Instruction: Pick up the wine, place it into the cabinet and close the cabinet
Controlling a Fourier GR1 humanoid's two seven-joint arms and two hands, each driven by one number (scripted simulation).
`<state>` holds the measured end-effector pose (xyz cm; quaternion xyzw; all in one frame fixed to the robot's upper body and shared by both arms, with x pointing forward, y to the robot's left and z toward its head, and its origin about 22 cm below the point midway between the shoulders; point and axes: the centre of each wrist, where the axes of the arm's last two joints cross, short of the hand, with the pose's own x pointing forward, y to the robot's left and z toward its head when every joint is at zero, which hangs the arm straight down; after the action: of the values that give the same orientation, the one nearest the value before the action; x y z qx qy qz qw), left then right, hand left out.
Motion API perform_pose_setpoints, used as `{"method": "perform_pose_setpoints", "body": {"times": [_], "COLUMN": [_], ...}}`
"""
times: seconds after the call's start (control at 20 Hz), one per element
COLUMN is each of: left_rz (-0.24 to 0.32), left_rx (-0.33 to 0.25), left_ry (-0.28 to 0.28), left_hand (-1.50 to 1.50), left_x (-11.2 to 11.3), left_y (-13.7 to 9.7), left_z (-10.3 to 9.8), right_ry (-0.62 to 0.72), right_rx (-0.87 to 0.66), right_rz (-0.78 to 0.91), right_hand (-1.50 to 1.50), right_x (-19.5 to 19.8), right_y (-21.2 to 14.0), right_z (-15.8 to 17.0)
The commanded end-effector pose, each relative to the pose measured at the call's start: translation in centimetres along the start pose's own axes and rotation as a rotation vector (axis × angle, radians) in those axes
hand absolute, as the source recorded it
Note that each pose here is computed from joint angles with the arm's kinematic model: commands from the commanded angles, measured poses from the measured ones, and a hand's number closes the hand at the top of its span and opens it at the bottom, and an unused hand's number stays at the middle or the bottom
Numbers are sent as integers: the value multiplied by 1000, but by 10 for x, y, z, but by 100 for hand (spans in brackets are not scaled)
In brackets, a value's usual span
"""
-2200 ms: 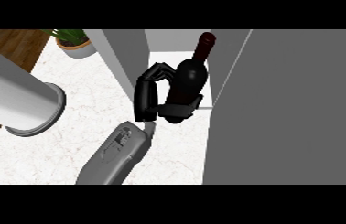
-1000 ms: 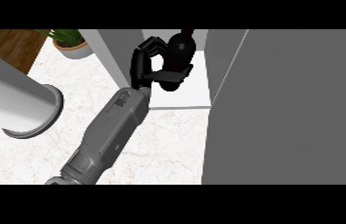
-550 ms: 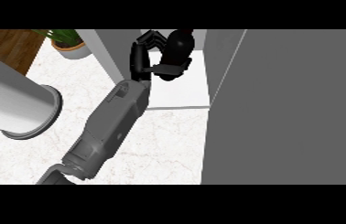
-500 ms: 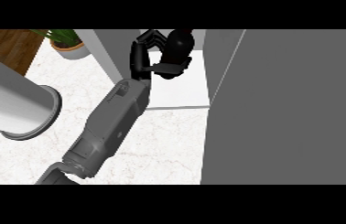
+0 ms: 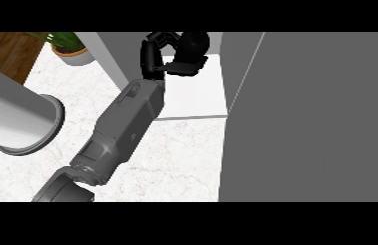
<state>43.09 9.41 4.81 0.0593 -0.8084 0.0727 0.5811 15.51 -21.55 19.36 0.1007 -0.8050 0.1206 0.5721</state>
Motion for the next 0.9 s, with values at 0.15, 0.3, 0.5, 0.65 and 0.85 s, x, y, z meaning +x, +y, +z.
{"method": "perform_pose_setpoints", "body": {"times": [0.15, 0.3, 0.5, 0.65, 0.85], "left_rz": [101, 101, 68, 52, -7], "left_rx": [57, 64, 48, 63, 68], "left_ry": [69, 60, 50, 54, 82], "left_hand": [150, 150, 150, 150, -150], "left_x": [-9, -19, -11, -13, -16], "left_y": [8, 26, 10, 18, 8], "left_z": [0, 2, -1, -3, 3], "right_ry": [-46, -53, -39, -54, -57], "right_rx": [22, 23, 24, 38, 36], "right_rz": [-6, -26, -27, -29, -33], "right_hand": [-150, -150, -150, -150, -150], "right_x": [6, 11, 10, 2, 13], "right_y": [-5, -1, -1, 1, 3], "right_z": [8, 16, 17, 4, -3]}}
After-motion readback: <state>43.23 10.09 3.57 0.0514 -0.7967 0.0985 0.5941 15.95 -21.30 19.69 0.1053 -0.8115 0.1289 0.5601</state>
